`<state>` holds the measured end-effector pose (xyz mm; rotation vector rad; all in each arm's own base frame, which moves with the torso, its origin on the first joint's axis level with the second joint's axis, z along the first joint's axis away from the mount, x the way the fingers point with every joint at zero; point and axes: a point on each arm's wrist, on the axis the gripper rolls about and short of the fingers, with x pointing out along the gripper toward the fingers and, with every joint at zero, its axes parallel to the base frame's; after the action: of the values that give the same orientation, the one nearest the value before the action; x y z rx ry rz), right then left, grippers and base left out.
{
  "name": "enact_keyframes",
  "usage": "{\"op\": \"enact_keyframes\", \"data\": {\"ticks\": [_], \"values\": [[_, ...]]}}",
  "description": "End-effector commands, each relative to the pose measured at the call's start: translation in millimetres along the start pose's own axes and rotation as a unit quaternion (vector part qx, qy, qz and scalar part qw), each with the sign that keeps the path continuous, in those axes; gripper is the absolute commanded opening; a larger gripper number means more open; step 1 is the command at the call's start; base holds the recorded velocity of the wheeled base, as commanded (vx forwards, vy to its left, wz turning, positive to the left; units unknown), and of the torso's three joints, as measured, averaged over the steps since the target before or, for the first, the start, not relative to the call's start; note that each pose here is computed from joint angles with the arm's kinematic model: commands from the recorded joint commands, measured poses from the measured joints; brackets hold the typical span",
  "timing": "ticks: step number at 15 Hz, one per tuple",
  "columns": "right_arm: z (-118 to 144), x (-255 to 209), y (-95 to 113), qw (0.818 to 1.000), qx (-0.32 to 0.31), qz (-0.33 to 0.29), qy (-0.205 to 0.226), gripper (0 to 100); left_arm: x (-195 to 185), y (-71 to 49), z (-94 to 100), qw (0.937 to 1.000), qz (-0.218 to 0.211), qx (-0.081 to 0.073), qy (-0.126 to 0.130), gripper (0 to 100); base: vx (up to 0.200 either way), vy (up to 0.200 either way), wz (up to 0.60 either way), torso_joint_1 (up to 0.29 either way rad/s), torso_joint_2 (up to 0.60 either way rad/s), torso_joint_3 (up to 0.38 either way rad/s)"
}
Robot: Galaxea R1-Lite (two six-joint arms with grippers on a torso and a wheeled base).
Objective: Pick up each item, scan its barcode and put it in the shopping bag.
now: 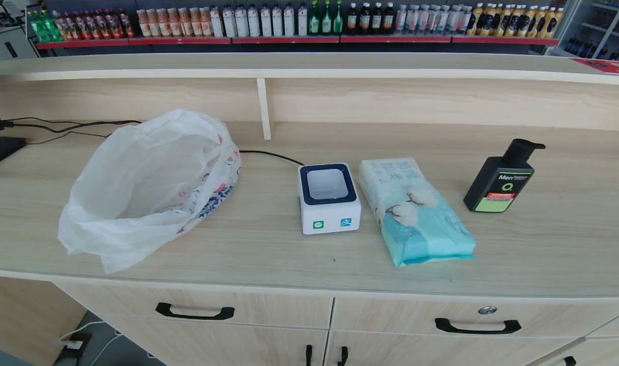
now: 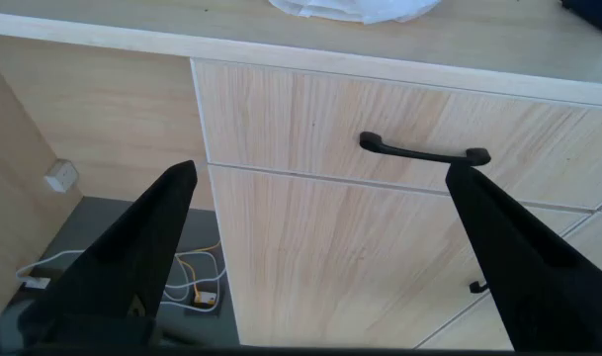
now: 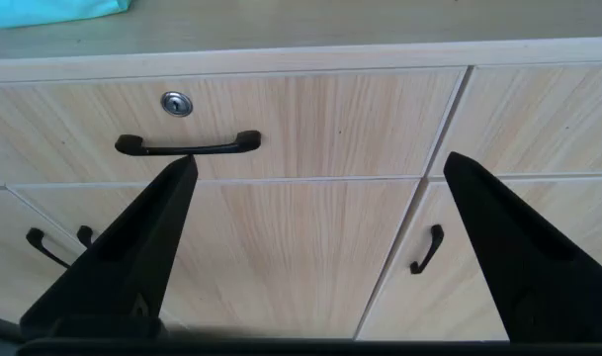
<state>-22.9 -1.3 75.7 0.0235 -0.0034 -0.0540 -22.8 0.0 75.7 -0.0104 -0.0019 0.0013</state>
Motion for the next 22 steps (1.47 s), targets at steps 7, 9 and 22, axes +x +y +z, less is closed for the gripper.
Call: {"op": "enact_keyframes", "data": {"ticks": [7,9,22], "values": [[45.2,-14.5,3.0,0.992,-0.002,0.064,-0.106,100,0.0,0.0,0.0,1.0,0.0,0.0,0.0,100,0.0,0.0,0.0,0.0,0.0,0.0],[65.5,-26.3,3.5,0.991,-0.004,0.085,-0.104,100,0.0,0.0,0.0,1.0,0.0,0.0,0.0,100,0.0,0.0,0.0,0.0,0.0,0.0],[172.6,206.3,28.3,0.979,-0.008,0.106,-0.173,100,0.0,0.0,0.3,1.0,0.0,0.0,-0.001,100,0.0,0.0,0.0,0.0,0.0,0.0]]}}
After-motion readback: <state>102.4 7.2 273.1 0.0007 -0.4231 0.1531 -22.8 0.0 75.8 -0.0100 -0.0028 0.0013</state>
